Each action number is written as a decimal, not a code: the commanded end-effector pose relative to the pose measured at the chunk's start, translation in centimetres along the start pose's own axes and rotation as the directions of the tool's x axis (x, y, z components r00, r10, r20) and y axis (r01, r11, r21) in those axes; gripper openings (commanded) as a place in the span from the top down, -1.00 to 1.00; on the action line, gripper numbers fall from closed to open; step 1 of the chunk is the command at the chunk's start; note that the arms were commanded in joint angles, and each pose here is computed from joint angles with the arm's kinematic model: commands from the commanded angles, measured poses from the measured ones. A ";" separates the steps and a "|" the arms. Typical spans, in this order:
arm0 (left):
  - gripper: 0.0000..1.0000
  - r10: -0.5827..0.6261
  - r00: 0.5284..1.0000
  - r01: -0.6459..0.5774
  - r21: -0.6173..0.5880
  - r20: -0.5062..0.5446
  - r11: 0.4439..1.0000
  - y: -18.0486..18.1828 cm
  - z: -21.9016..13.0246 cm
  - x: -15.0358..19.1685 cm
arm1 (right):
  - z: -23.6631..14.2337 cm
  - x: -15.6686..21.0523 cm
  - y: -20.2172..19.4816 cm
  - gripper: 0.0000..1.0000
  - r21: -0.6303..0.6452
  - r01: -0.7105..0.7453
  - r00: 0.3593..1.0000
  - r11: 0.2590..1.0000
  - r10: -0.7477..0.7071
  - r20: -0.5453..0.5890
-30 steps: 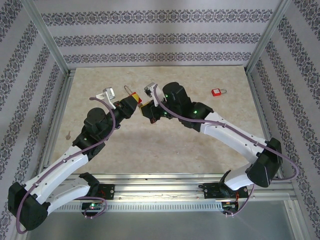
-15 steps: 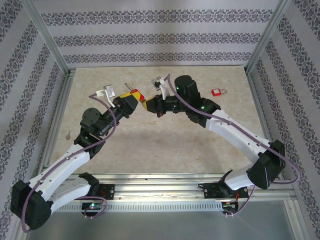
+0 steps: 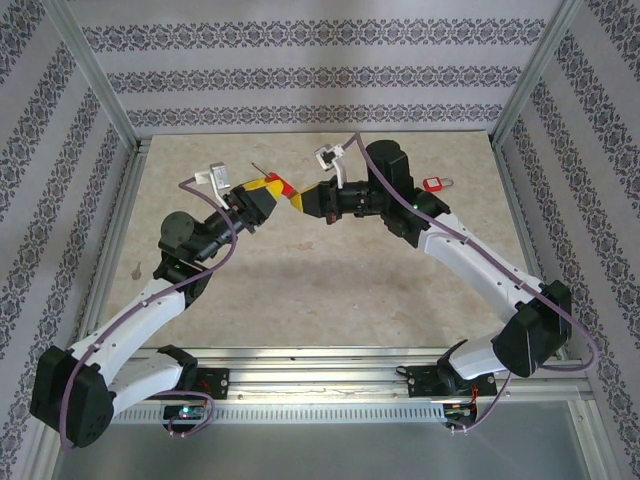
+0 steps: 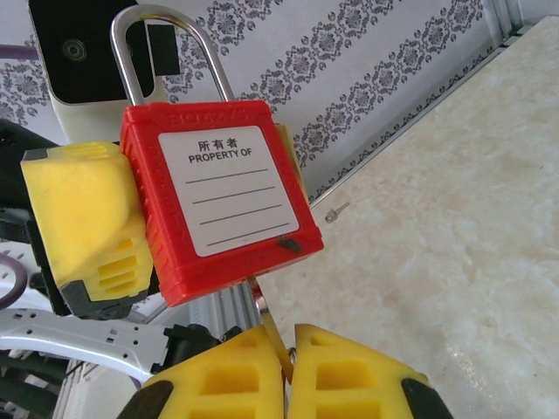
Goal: Unlock with the key
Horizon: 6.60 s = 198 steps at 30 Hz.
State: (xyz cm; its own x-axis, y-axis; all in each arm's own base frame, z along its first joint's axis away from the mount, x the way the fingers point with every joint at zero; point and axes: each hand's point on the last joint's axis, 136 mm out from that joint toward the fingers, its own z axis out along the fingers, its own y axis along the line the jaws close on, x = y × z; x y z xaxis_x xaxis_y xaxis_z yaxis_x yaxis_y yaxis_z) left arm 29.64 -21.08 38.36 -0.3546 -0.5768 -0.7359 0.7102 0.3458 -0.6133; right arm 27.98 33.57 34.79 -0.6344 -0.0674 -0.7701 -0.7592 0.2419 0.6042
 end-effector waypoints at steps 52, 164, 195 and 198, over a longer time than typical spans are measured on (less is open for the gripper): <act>1.00 0.195 0.916 -0.151 0.148 -0.350 0.977 -3.2 -0.8 4.0 | -1.9 -2.2 -4.6 0.40 -0.053 -0.091 0.994 0.994 0.093 0.054; 1.00 0.196 0.578 -0.515 -0.168 -0.792 0.841 6.9 -6.0 15.7 | -2.5 1.9 -8.4 -0.18 0.380 -0.228 0.973 0.896 0.204 0.104; 1.00 -0.380 0.395 -0.725 -0.538 -0.836 0.431 19.0 -16.5 16.9 | -6.5 7.1 -10.3 -0.93 0.424 -0.208 0.977 0.882 0.163 0.140; 1.00 -0.426 0.365 -0.741 -0.535 -0.828 0.405 19.9 -17.2 17.3 | -6.6 7.4 -10.4 -0.93 0.422 -0.213 0.976 0.881 0.169 0.139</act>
State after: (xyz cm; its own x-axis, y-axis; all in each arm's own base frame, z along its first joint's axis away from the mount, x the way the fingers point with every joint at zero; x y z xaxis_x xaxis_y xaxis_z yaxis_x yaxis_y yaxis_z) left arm 27.70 -13.21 8.94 -0.9056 0.2813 -0.3175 0.2688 0.9596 0.0833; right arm 30.46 24.28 23.02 -0.7488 0.0924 -0.6564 -0.4461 0.6622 0.6021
